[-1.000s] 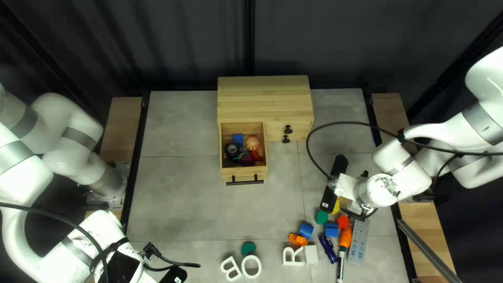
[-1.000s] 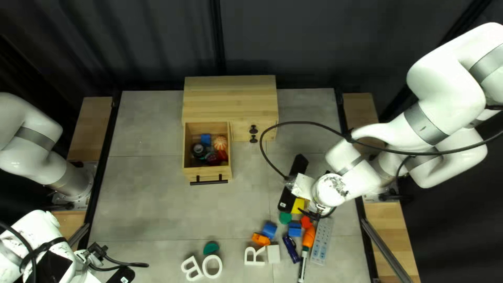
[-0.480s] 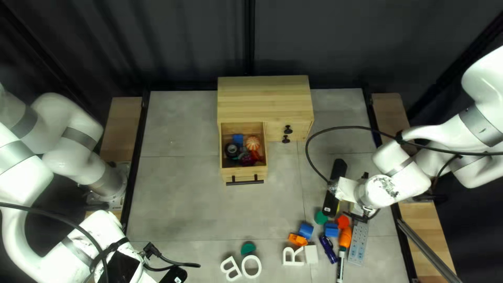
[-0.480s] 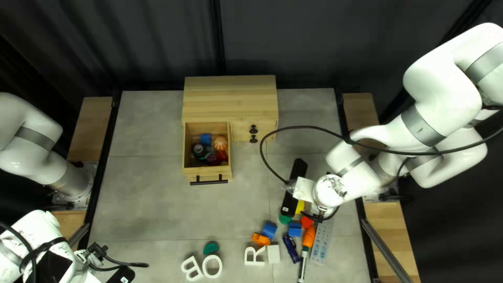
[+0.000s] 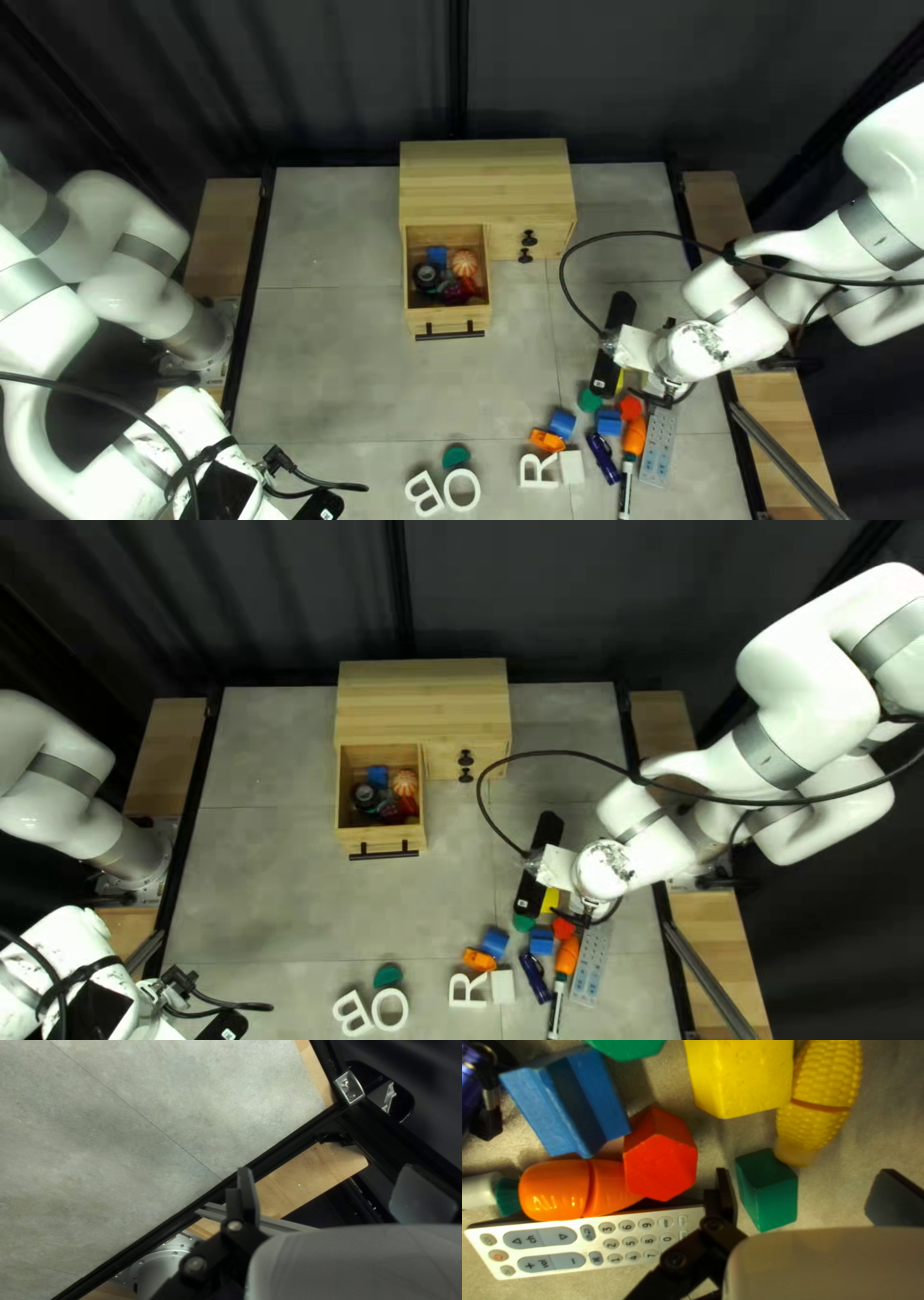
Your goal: Open drawers and place objects into drawer and close
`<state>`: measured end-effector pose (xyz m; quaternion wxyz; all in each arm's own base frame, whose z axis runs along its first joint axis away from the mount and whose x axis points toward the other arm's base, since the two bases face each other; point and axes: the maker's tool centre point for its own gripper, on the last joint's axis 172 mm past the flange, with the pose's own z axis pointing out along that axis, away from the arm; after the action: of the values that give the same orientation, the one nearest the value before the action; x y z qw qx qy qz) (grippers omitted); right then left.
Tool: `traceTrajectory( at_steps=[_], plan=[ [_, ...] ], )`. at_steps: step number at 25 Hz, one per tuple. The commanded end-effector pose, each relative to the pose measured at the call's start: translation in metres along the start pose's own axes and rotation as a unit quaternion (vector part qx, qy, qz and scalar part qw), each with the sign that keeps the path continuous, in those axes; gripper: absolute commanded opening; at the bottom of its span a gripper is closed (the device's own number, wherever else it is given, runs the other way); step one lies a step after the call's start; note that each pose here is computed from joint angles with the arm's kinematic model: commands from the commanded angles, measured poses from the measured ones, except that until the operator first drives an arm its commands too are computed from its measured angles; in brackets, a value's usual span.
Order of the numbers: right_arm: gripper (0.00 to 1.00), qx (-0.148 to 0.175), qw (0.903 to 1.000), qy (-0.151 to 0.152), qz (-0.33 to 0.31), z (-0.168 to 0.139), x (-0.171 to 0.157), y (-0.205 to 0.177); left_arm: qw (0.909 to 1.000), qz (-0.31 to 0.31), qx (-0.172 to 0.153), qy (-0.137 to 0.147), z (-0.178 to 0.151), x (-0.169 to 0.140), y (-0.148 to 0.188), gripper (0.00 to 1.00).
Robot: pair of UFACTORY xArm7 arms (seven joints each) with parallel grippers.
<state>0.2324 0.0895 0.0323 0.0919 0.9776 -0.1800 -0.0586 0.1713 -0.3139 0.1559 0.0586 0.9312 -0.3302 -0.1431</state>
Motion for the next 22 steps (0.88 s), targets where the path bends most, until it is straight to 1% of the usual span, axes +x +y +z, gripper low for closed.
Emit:
traceTrajectory(
  at_steps=[1, 7, 11, 14, 16, 19, 21, 22],
  plan=[
    [0.03, 0.0, 1.0, -0.001, 0.0, 0.001, 0.0, 0.0, 1.0, 0.0, 0.0, 0.0, 0.0, 0.0, 0.0, 1.0],
    [0.01, 0.0, 0.9999, 0.005, 0.014, -0.009, 0.001, 0.007, 1.0, 0.0, 0.0, 0.0, 0.0, 0.0, 0.0, 1.0],
    [0.01, -0.007, 0.9994, 0.009, 0.033, -0.031, 0.004, 0.015, 1.0, 0.0, 0.0, 0.0, 0.0, 0.0, 0.0, 1.0],
    [0.01, -0.015, 0.9978, 0.016, 0.063, -0.055, 0.011, 0.026, 1.0, 0.0, 0.0, 0.0, 0.0, 0.0, 0.0, 1.0],
    [0.0, -0.019, 0.9951, 0.026, 0.094, -0.072, 0.021, 0.036, 1.0, 0.0, 0.0, 0.0, 0.0, 0.0, 0.0, 1.0],
    [0.0, -0.018, 0.9853, 0.063, 0.158, -0.104, 0.046, 0.057, 1.0, 0.0, 0.0, 0.0, 0.0, 0.0, 0.0, 1.0],
    [0.0, -0.012, 0.9798, 0.085, 0.181, -0.12, 0.063, 0.064, 1.0, 0.0, 0.0, 0.0, 0.0, 0.0, 0.0, 1.0],
    [0.0, -0.006, 0.9759, 0.102, 0.193, -0.132, 0.079, 0.068, 1.0, 0.0, 0.0, 0.0, 0.0, 0.0, 0.0, 1.0]
  ],
)
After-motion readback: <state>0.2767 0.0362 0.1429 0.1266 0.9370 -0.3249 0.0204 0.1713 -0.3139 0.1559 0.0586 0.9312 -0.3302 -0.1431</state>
